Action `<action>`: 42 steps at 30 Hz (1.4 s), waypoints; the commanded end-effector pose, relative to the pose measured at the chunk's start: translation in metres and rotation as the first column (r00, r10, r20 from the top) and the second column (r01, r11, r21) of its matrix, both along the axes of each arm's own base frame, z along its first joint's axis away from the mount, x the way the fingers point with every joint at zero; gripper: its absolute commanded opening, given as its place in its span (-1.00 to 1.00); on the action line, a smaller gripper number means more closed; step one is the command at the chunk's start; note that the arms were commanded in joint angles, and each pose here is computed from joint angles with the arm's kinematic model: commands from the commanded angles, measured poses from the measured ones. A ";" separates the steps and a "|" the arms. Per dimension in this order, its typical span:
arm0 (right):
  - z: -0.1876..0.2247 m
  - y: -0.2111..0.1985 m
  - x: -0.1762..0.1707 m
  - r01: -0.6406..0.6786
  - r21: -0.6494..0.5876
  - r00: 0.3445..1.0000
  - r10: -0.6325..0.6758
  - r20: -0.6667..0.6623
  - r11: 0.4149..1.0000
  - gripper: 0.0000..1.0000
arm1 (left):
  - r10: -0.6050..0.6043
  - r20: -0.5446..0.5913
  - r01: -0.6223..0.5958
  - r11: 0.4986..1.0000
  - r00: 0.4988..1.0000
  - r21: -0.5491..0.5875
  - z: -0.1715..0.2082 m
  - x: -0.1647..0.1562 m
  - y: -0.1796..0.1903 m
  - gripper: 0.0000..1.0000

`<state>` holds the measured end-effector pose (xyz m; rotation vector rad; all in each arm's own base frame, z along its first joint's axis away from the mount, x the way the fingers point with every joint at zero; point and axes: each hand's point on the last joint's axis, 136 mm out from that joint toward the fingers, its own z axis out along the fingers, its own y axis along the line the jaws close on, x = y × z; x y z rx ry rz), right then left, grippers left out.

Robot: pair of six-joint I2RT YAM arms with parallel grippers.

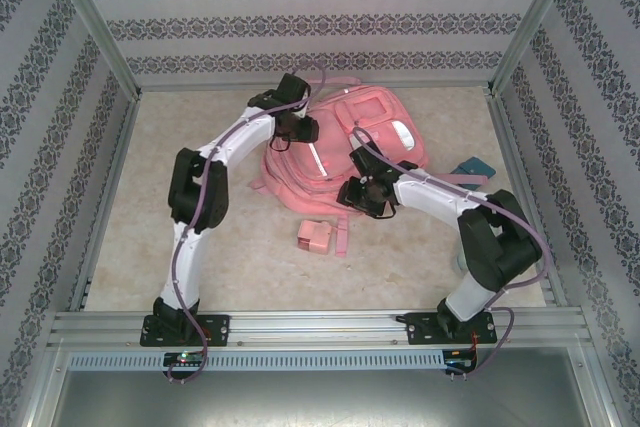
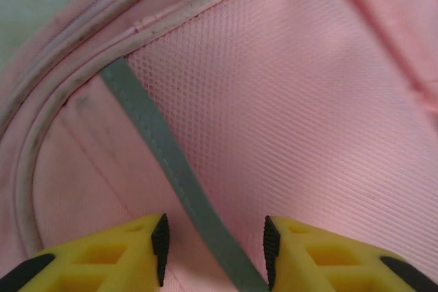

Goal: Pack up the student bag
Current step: Rotate the student bag at the top-center of the table.

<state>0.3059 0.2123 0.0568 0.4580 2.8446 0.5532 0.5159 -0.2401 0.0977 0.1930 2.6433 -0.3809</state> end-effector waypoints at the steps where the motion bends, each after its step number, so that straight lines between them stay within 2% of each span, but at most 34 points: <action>1: 0.002 -0.006 0.022 0.019 -0.029 0.999 -0.018 0.044 0.999 -0.15 | -0.003 -0.117 0.016 0.994 0.993 0.108 -0.030 -0.015 0.031 -0.20; 5: 0.001 -0.010 0.043 0.007 -0.043 0.998 -0.005 0.056 0.999 -0.19 | 0.094 -0.157 -0.072 0.987 0.983 0.142 -0.049 -0.032 0.071 -0.25; 9: 0.001 -0.008 0.070 -0.025 -0.050 0.997 0.028 0.068 0.998 -0.20 | 0.187 -0.201 -0.152 0.973 0.962 0.176 -0.063 -0.068 0.108 -0.25; 15: 0.006 0.000 0.122 -0.057 -0.037 0.992 0.061 0.110 0.998 -0.21 | 0.296 -0.249 -0.244 0.945 0.922 0.219 -0.072 -0.128 0.133 -0.26; 20: 0.013 0.012 0.165 -0.099 -0.012 0.986 0.099 0.137 0.995 -0.23 | 0.341 -0.300 -0.326 0.940 0.891 0.101 -0.064 -0.160 0.118 -0.25; 25: 0.031 0.025 0.191 -0.127 0.021 0.977 0.122 0.177 0.992 -0.23 | 0.276 -0.336 -0.311 0.949 0.900 -0.054 -0.052 -0.178 0.059 -0.23; 31: 0.058 0.013 0.188 -0.137 0.012 0.965 0.130 0.226 0.991 -0.22 | 0.200 -0.350 -0.300 0.917 0.915 -0.262 -0.032 -0.182 -0.021 -0.21; 35: 0.074 0.000 0.167 -0.140 0.016 0.963 0.133 0.234 0.990 -0.22 | 0.222 -0.293 -0.298 0.922 0.930 -0.248 -0.013 -0.171 -0.032 -0.18; 38: 0.078 -0.006 0.141 -0.157 0.022 0.963 0.148 0.226 0.987 -0.22 | 0.214 -0.246 -0.275 0.929 0.945 -0.248 0.006 -0.162 -0.031 -0.11; 42: 0.081 -0.016 0.099 -0.159 0.035 0.965 0.147 0.219 0.987 -0.20 | 0.188 -0.178 -0.221 0.957 0.966 -0.186 0.027 -0.153 -0.024 -0.07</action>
